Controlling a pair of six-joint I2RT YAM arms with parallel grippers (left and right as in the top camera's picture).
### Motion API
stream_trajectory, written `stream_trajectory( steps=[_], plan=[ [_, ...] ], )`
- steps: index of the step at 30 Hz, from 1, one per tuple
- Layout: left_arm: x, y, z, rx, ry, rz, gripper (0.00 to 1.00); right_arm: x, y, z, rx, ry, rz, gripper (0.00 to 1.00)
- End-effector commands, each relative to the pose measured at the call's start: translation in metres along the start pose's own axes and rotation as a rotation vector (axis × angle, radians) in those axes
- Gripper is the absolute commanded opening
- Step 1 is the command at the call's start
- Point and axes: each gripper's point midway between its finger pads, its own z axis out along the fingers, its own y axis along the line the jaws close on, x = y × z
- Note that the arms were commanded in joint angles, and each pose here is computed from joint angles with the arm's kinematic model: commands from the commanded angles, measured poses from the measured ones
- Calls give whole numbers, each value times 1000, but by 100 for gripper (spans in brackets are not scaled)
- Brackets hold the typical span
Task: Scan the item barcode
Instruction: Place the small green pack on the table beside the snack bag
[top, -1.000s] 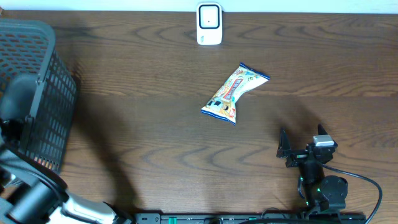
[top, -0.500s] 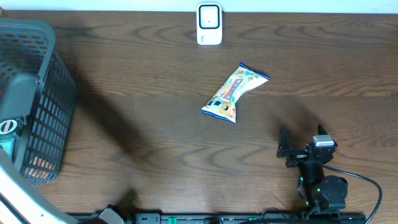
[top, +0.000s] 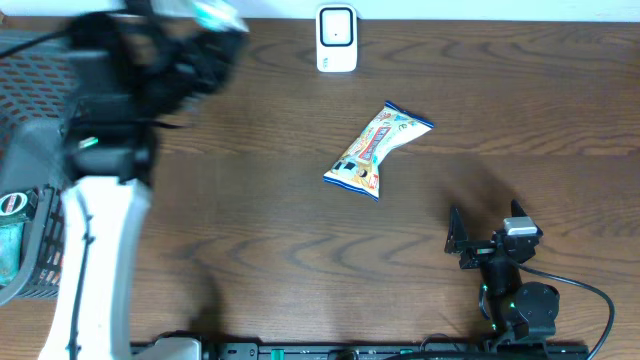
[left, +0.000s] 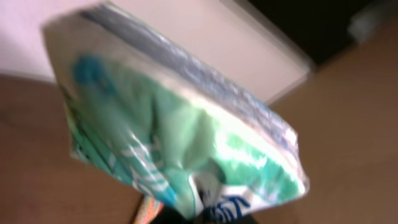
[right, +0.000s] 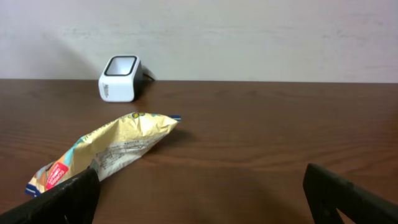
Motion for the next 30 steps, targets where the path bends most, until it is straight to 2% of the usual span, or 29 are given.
stream_trajectory(
  steps=[1, 3, 5, 8, 10, 11, 12, 15, 16, 20, 23, 27, 30],
  plan=[
    [45, 24, 49, -138, 135, 212, 8, 0, 2, 0, -5, 0, -6, 99],
    [74, 39, 73, -209, 222, 253, 8, 1, 2, 0, -5, 0, -6, 99],
    [100, 51, 93, -255, 298, 279, 15, 0, 2, 0, -5, 0, -6, 99],
    [137, 63, 120, -266, 398, 275, 17, 0, 2, 0, -5, 0, -6, 99],
    [160, 70, 134, -268, 458, 269, 33, 0, 2, 0, -5, 0, -6, 99],
    [172, 74, 140, -271, 488, 266, 46, 0, 2, 0, -5, 0, -6, 99],
    [180, 78, 144, -274, 508, 263, 54, 0, 2, 0, -5, 0, -6, 99],
    [193, 87, 151, -284, 545, 253, 60, 0, 2, 0, -5, 0, -6, 99],
    [193, 88, 151, -285, 545, 252, 68, 1, 2, 0, -5, 0, -6, 99],
    [179, 86, 145, -287, 512, 251, 70, 1, 2, 0, -5, 0, -6, 99],
    [155, 79, 132, -285, 451, 256, 71, 0, 2, 0, -5, 0, -6, 99],
    [103, 61, 98, -280, 308, 273, 75, 0, 2, 0, -5, 0, -6, 99],
    [54, 52, 55, -310, 159, 289, 79, 1, 2, 0, -5, 0, -6, 99]
  ],
)
